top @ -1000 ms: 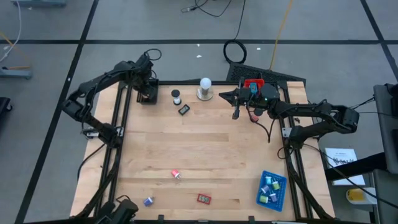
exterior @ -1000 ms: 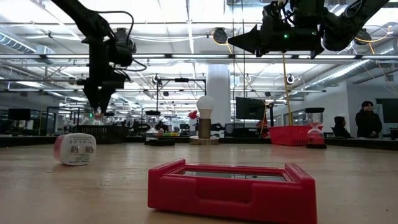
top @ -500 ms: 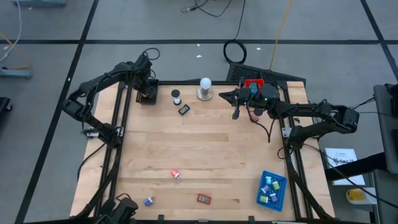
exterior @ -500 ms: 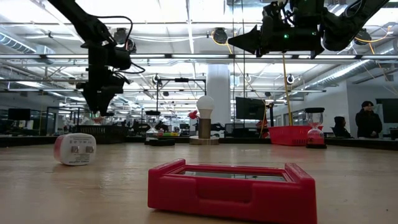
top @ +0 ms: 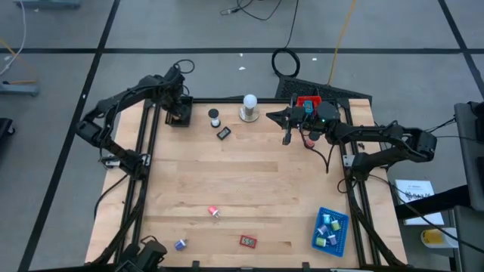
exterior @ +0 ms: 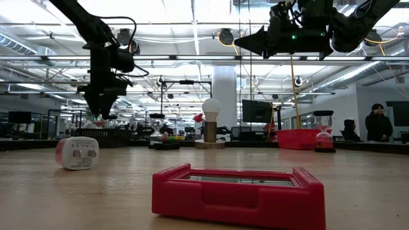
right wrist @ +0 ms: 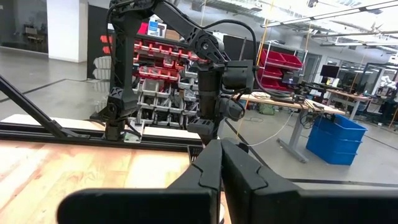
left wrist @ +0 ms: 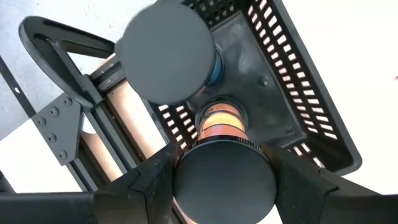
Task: Pick & Place Office items
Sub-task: Put the yellow hourglass into the black bin
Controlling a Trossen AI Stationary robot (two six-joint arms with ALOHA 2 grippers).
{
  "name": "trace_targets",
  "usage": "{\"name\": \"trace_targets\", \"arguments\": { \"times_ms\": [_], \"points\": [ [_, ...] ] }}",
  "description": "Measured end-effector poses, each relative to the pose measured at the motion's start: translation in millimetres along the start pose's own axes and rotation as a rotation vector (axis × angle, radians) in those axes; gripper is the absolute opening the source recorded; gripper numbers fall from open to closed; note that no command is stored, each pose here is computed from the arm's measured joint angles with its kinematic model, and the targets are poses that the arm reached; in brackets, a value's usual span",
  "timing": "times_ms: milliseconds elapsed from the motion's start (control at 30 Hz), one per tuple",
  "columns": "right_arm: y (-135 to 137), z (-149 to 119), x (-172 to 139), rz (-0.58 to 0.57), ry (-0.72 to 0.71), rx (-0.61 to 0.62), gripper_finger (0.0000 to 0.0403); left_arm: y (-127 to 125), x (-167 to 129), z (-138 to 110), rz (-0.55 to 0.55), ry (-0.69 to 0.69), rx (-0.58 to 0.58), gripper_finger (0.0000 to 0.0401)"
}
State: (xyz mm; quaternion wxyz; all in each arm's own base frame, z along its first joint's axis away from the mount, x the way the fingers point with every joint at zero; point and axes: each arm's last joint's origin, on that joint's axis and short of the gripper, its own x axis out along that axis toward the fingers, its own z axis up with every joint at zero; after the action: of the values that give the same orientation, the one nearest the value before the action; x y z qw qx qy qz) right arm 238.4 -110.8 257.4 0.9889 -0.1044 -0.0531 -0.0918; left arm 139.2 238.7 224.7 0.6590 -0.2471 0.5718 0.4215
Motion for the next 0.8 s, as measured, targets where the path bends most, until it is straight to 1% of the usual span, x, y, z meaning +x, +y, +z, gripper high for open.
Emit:
{"name": "trace_targets", "arguments": {
  "times_ms": [133,567,800],
  "points": [
    [0.0,0.0,0.0,0.000,0.000,0.000,0.0000,0.0,0.0,0.6,-0.003,-0.007,-0.003,0.0220],
    [0.0,0.0,0.0,0.000,0.000,0.000,0.0000,-0.4,0.0,1.9,-0.016,-0.020,0.006,0.0262],
    [0.0,-0.1,0.0,0.000,0.000,0.000,0.0000,2.1,-2.4,-1.0,0.058,-0.001,0.016,0.0270]
  ]
}}
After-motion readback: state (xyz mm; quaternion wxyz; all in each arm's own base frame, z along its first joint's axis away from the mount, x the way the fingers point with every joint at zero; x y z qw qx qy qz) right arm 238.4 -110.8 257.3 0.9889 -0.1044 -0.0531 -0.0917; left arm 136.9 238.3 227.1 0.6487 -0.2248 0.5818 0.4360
